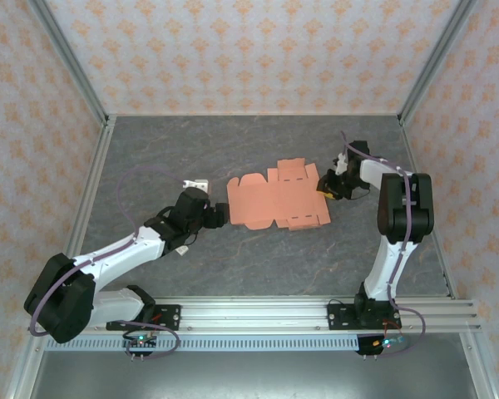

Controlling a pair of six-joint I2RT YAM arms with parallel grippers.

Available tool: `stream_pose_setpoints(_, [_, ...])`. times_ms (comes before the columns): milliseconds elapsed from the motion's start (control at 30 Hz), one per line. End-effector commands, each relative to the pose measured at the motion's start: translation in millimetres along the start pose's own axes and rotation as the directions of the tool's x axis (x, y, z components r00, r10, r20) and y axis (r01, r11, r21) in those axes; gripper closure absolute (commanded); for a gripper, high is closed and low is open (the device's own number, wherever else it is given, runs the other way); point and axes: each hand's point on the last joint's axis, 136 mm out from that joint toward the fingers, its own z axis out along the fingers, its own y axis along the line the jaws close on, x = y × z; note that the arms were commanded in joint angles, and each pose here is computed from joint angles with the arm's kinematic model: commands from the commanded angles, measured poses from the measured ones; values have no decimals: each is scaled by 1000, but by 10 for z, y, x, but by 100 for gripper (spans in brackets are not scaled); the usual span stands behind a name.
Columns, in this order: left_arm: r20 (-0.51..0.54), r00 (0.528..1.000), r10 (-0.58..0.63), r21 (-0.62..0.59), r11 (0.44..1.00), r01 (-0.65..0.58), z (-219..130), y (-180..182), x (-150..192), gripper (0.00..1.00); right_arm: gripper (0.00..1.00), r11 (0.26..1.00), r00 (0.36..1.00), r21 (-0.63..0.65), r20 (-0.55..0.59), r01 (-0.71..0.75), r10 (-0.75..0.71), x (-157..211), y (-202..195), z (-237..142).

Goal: Fold the paper box

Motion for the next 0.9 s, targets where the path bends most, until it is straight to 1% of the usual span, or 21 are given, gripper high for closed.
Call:
stream_pose_setpoints(0, [32, 999, 4, 1, 1000, -4, 26, -44, -121, 17, 74, 997, 999, -75, -38, 6, -8, 82, 125, 136])
stream_pose_setpoints(100, [20, 1000, -7, -20, 1000, 8, 162, -54, -140, 17, 73, 997, 1000, -81, -26, 7, -9, 64, 145, 120])
stream_pose_setpoints(200, [-4, 999, -45, -45, 998, 45, 350, -31, -209, 26, 73, 997, 1000, -80, -16, 8, -9, 49, 150, 97])
stream_pose_setpoints(333, [-69, 994, -79, -14, 997, 78, 617, -99, -297, 33, 73, 997, 1000, -74, -14, 6, -7, 56, 138, 95])
stream_pose_setpoints(367, [-83, 993, -79, -19, 997, 78, 677, -105, -290, 34, 73, 997, 1000, -74, -13, 7, -8, 56, 140, 96])
stream_pose_setpoints(500, [-120, 989, -91, -36, 995, 88, 871, -66, -206, 44, 73, 997, 1000, -72, -8, 7, -7, 49, 141, 90])
stream_pose_setpoints(567, [-145, 985, -96, -9, 995, 96, 951, -120, -164, 48, 74, 998, 1000, -68, -2, 5, -5, 42, 132, 84])
stream_pose_setpoints(633, [-168, 979, -113, 26, 993, 119, 1037, -204, -134, 55, 74, 998, 1000, -64, 1, 3, -3, 32, 127, 85])
stream_pose_setpoints(667, [-179, 977, -118, 25, 992, 124, 1066, -205, -105, 58, 74, 998, 1000, -65, 1, 4, -4, 31, 135, 86])
stream_pose_setpoints(867, [-191, 976, -104, -51, 994, 96, 1147, -48, 0, 67, 76, 998, 1000, -55, 6, 6, -6, 38, 117, 68])
